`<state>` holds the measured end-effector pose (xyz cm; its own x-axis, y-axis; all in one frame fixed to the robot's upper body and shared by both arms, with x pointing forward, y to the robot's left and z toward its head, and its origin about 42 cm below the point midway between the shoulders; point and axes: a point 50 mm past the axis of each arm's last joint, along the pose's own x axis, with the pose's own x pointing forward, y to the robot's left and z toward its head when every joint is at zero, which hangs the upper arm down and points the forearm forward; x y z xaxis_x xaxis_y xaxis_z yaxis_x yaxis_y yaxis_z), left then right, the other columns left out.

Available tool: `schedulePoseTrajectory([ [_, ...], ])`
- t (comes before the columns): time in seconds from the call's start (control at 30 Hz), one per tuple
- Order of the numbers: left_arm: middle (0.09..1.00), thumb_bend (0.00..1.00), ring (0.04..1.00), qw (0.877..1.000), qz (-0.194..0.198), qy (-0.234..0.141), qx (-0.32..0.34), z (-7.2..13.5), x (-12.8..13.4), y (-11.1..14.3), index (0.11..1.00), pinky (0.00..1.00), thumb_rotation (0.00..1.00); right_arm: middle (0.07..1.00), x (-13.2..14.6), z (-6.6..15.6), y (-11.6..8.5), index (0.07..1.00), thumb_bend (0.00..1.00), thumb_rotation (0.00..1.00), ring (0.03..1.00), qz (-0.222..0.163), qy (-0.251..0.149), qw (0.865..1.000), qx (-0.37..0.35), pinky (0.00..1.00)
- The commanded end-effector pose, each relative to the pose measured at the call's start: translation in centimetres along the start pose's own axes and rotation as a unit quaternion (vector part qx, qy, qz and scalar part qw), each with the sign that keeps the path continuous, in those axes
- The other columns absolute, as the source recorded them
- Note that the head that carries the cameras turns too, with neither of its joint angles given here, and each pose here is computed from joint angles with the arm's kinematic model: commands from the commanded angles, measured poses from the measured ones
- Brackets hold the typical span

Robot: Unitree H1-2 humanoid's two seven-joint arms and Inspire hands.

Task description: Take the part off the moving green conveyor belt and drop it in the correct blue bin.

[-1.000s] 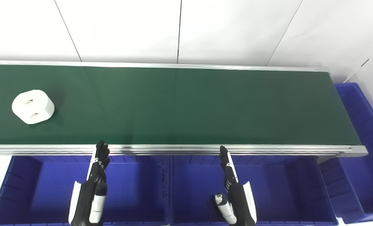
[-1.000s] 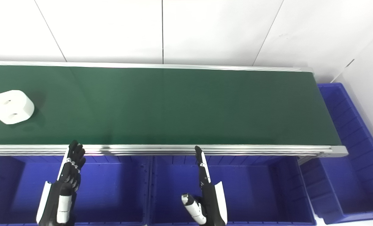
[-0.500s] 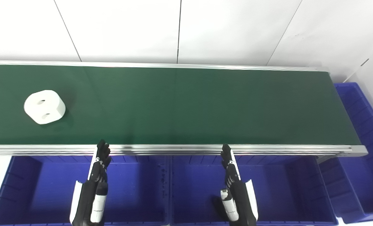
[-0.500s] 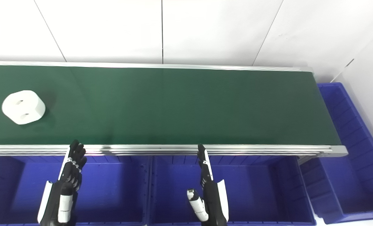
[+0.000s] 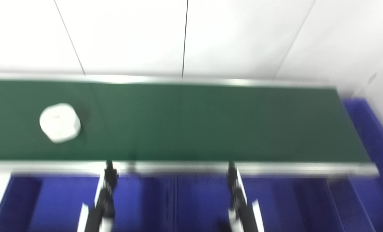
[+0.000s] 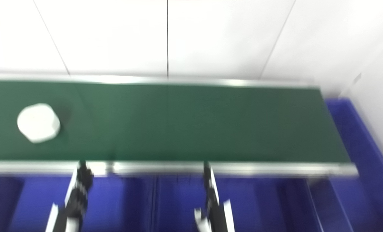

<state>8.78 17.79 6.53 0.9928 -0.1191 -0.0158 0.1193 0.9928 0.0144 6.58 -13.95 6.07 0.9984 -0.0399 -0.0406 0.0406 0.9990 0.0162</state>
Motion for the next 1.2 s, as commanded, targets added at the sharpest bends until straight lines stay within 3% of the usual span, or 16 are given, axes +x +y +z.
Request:
schedulePoseTrajectory([
  [0.0,0.991,0.78,0.968,0.999,0.002,-0.035,0.002,0.6,0.3,-0.9,1.0,0.95,1.0,1.0,0.3,0.6,0.4,1.0,0.85,0.98,1.0,0.003,-0.033,0.999,0.02,1.0],
  [0.2,0.978,0.7,0.942,0.999,-0.002,-0.04,0.0,0.0,0.7,-2.4,1.0,0.91,1.0,1.0,0.4,0.0,-1.2,1.0,0.77,0.96,1.0,0.003,-0.026,1.0,0.014,1.0],
  [0.37,0.971,0.71,0.924,0.999,-0.004,-0.036,-0.001,-0.2,0.9,-3.3,1.0,0.88,1.0,1.0,0.4,0.0,-2.0,1.0,0.77,0.95,1.0,0.001,-0.024,1.0,0.018,1.0],
  [0.57,0.947,0.68,0.892,0.999,-0.004,-0.04,0.009,-0.1,1.2,-4.5,0.982,0.82,1.0,1.0,0.6,0.0,-3.2,1.0,0.83,0.97,1.0,0.001,-0.026,0.999,0.021,1.0],
  [0.73,0.933,0.57,0.87,0.999,-0.004,-0.046,0.018,0.0,1.4,-5.2,0.946,0.73,1.0,1.0,0.6,0.2,-3.9,1.0,0.84,0.96,1.0,0.001,-0.029,0.999,0.023,1.0],
  [0.87,0.914,0.54,0.856,0.999,-0.001,-0.05,0.019,0.3,1.6,-5.5,0.926,0.69,1.0,1.0,0.7,0.4,-4.1,1.0,0.86,0.97,1.0,0.001,-0.029,0.999,0.021,1.0],
  [1.0,0.908,0.55,0.85,0.998,0.005,-0.059,0.013,0.6,1.8,-5.4,0.927,0.68,1.0,1.0,0.8,0.7,-3.9,1.0,0.86,0.97,1.0,0.0,-0.032,0.999,0.019,1.0],
  [1.1,0.859,0.63,0.816,0.996,0.024,-0.08,0.009,1.4,2.1,-4.9,0.902,0.67,0.94,1.0,1.0,0.7,-3.6,1.0,0.83,0.98,1.0,0.001,-0.036,0.999,0.02,1.0],
  [1.17,0.777,0.74,0.734,0.993,0.042,-0.108,0.024,2.7,2.2,-3.9,0.823,0.6,0.76,1.0,1.1,0.7,-3.2,1.0,0.82,1.0,1.0,0.002,-0.038,0.999,0.022,1.0],
])
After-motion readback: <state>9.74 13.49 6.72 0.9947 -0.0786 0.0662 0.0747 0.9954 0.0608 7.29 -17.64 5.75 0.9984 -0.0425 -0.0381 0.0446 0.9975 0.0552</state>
